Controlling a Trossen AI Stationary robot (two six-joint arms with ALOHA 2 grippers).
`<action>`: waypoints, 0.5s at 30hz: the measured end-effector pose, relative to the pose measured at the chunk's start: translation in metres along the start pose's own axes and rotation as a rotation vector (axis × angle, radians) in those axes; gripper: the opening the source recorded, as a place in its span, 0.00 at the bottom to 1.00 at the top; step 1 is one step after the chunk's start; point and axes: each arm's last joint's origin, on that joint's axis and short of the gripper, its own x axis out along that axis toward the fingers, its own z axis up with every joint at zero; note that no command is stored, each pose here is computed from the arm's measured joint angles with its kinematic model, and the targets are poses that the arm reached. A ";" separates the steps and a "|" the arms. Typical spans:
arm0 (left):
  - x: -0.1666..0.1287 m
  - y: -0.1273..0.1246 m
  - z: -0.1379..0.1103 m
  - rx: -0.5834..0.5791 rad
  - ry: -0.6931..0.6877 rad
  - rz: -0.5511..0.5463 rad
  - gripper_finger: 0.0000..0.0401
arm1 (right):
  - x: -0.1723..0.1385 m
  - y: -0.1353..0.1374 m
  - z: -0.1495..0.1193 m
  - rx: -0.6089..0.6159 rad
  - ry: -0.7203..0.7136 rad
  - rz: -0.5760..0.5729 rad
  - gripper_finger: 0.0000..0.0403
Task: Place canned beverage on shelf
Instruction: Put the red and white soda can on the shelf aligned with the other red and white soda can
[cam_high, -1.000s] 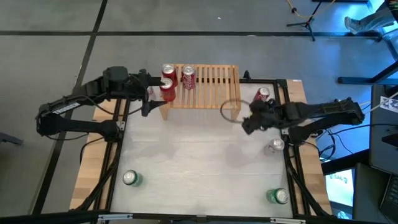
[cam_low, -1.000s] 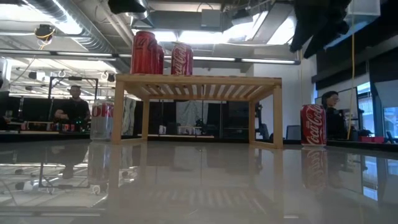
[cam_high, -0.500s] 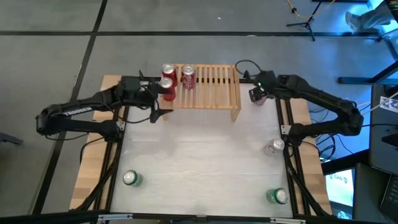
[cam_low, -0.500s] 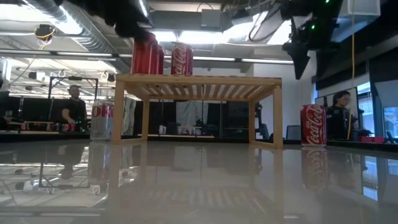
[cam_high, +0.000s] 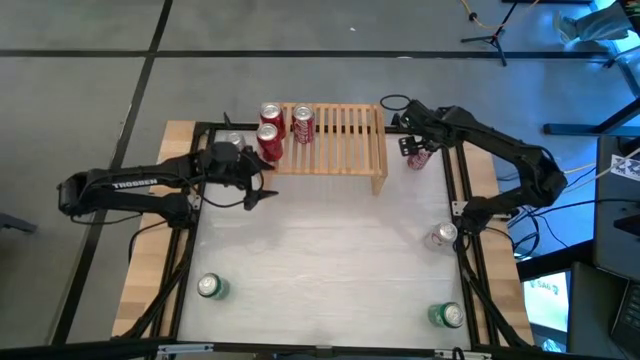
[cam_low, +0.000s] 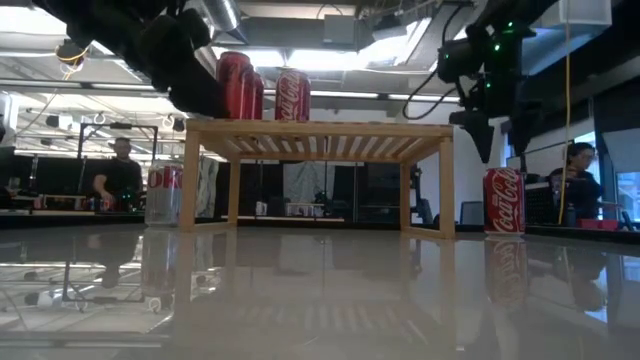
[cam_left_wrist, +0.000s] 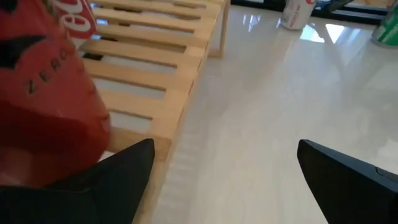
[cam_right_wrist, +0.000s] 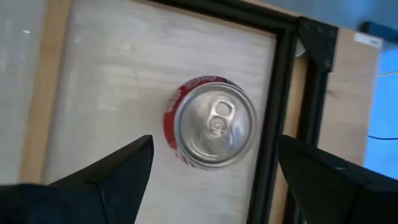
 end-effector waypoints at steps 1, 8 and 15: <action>0.000 -0.001 0.000 0.002 -0.003 -0.004 0.96 | 0.003 -0.001 0.001 0.002 0.007 0.008 0.84; 0.001 -0.006 0.002 0.018 -0.018 -0.034 0.96 | 0.034 -0.011 -0.001 0.048 0.071 0.024 0.84; 0.000 -0.009 0.005 0.026 -0.047 -0.071 0.96 | 0.054 -0.005 -0.003 0.043 0.050 0.118 0.83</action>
